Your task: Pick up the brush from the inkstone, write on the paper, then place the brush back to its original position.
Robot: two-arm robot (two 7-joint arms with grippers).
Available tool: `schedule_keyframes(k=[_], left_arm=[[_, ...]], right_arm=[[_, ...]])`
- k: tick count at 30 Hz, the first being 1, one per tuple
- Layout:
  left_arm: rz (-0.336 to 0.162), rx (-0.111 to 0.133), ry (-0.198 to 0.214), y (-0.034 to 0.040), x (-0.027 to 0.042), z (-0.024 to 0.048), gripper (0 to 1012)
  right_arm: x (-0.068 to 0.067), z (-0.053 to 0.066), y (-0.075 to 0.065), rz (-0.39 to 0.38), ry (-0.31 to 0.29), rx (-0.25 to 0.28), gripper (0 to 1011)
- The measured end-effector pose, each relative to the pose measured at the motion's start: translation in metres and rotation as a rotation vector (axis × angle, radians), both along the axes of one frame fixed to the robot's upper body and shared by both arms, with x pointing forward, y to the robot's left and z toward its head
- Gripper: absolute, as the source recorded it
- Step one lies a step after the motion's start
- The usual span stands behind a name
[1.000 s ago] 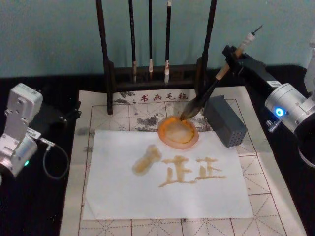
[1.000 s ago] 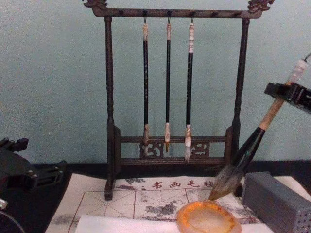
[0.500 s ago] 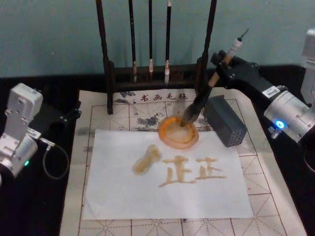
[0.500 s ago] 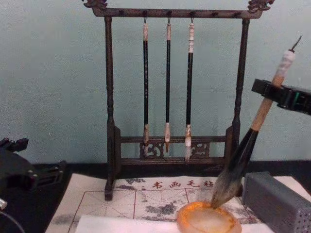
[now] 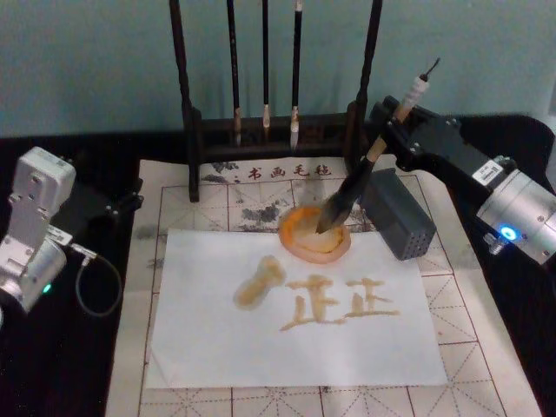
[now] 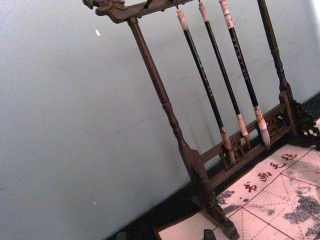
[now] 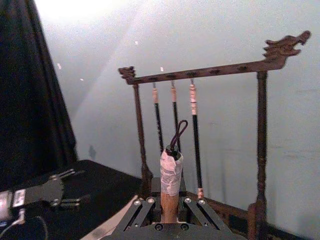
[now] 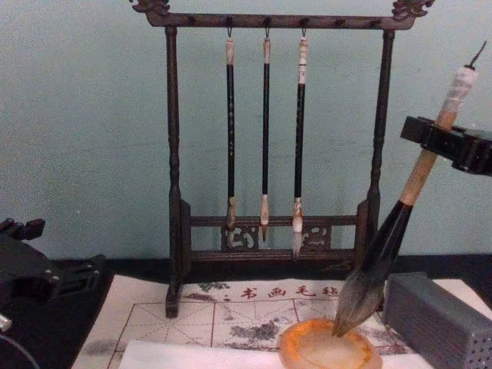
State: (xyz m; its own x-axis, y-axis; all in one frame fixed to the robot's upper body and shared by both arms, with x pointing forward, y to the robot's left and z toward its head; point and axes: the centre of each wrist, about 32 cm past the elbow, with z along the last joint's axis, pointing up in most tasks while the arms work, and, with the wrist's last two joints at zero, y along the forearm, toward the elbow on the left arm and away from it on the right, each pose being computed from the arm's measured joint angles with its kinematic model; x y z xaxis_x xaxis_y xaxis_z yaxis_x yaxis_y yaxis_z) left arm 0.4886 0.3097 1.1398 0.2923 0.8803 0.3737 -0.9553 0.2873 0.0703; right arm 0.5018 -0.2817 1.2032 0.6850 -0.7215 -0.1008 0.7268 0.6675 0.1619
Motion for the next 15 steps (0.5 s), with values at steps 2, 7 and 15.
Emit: schedule_keyframes(k=[2, 7, 15], left_arm=[[0.0, 0.0, 0.0, 0.0, 0.0, 0.0, 1001], [0.0, 0.0, 0.0, 0.0, 0.0, 0.0, 1001], [0.0, 0.0, 0.0, 0.0, 0.0, 0.0, 1001]], right_arm=[[-0.002, 0.0, -0.001, 0.012, -0.003, -0.001, 185], [-0.009, 0.001, -0.004, 0.054, -0.014, -0.006, 185], [-0.021, 0.002, -0.008, 0.114, -0.022, -0.018, 185]])
